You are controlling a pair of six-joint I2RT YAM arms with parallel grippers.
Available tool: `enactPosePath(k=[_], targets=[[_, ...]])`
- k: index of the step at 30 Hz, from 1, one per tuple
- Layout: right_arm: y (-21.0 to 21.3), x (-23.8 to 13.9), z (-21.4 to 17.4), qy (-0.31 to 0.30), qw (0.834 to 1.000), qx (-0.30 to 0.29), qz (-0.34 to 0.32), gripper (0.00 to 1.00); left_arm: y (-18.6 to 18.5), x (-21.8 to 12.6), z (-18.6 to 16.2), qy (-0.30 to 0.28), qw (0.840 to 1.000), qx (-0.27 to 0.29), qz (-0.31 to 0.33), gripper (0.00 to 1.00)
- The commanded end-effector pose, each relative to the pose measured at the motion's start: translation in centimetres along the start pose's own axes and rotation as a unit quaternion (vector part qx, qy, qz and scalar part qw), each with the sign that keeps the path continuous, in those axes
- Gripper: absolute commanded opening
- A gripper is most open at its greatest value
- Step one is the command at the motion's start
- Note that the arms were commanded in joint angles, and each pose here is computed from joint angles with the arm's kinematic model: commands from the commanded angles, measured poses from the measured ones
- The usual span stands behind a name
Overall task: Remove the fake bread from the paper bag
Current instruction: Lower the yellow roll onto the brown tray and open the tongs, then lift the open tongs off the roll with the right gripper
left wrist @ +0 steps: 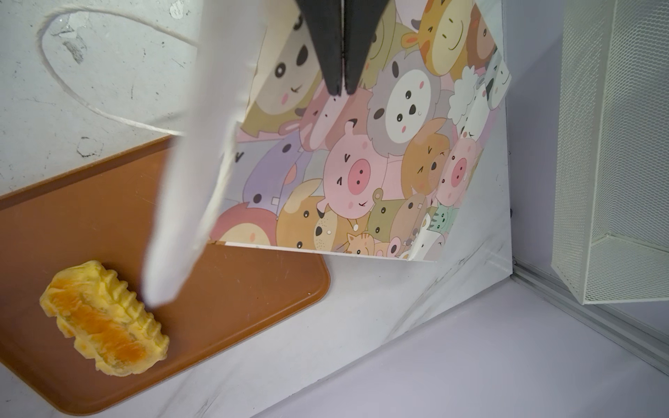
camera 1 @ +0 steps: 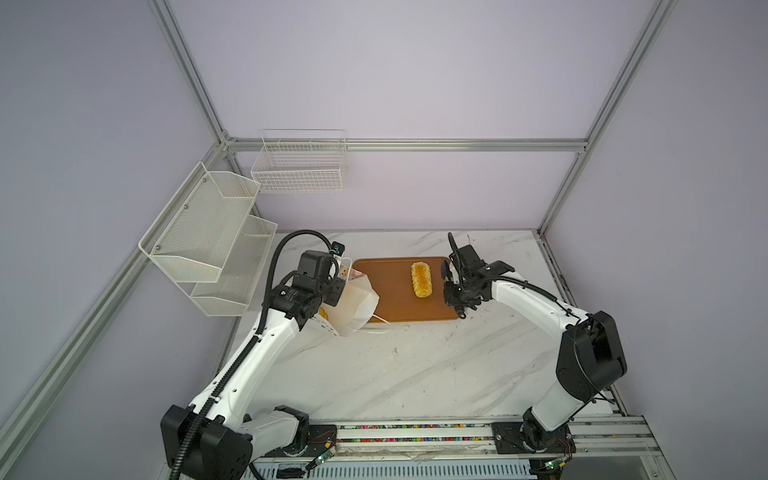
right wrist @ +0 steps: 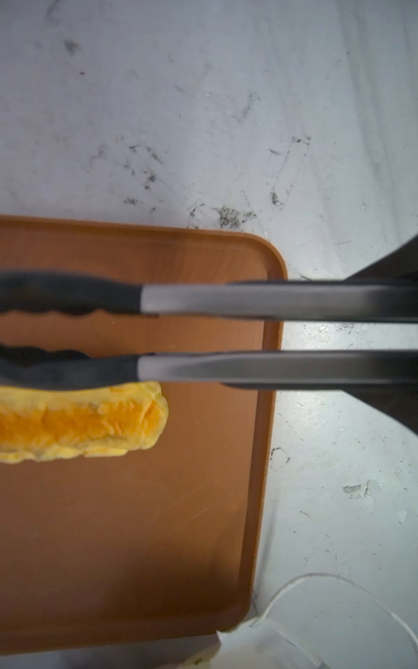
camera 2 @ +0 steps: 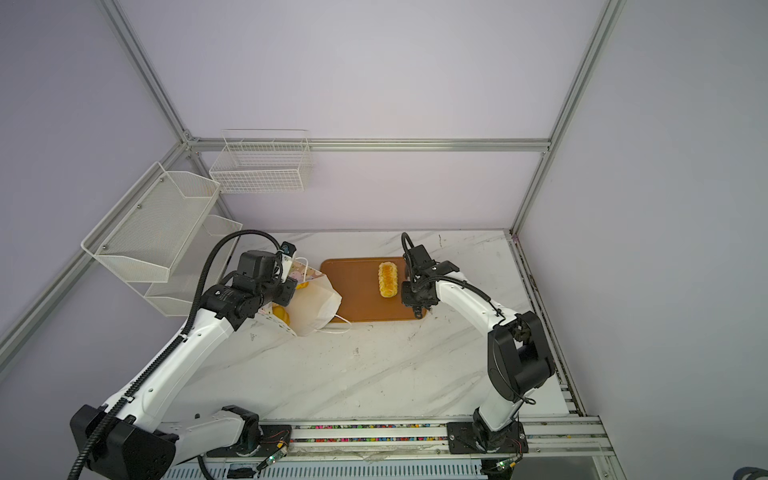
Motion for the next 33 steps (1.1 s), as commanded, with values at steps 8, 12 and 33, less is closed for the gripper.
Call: enactPosePath(k=[8, 12, 33], targets=[[-0.4, 3.5, -0.7, 0.039, 0.999, -0.018, 0.009, 0.13, 1.8, -3.6, 3.3, -0.076, 0.997, -0.03, 0.015, 0.0], [0.5, 4.4, -1.0, 0.047, 0.998, -0.022, 0.023, 0.11, 1.9, -3.5, 3.3, -0.074, 0.997, -0.028, 0.016, 0.0], [7.3, 3.9, -0.2, 0.032, 0.993, -0.076, 0.08, 0.09, 2.2, -3.4, 3.2, -0.069, 0.997, -0.027, 0.022, 0.0]])
Point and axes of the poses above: each gripper's point midway between its finger pads, its own x axis out along the fingers, its own y axis along the line the jaws close on, z = x × y, the point moved 9 cm from there along -x, back along the fingers, and after that the axes turned 2 degrees about x, right-handed, at the moved point
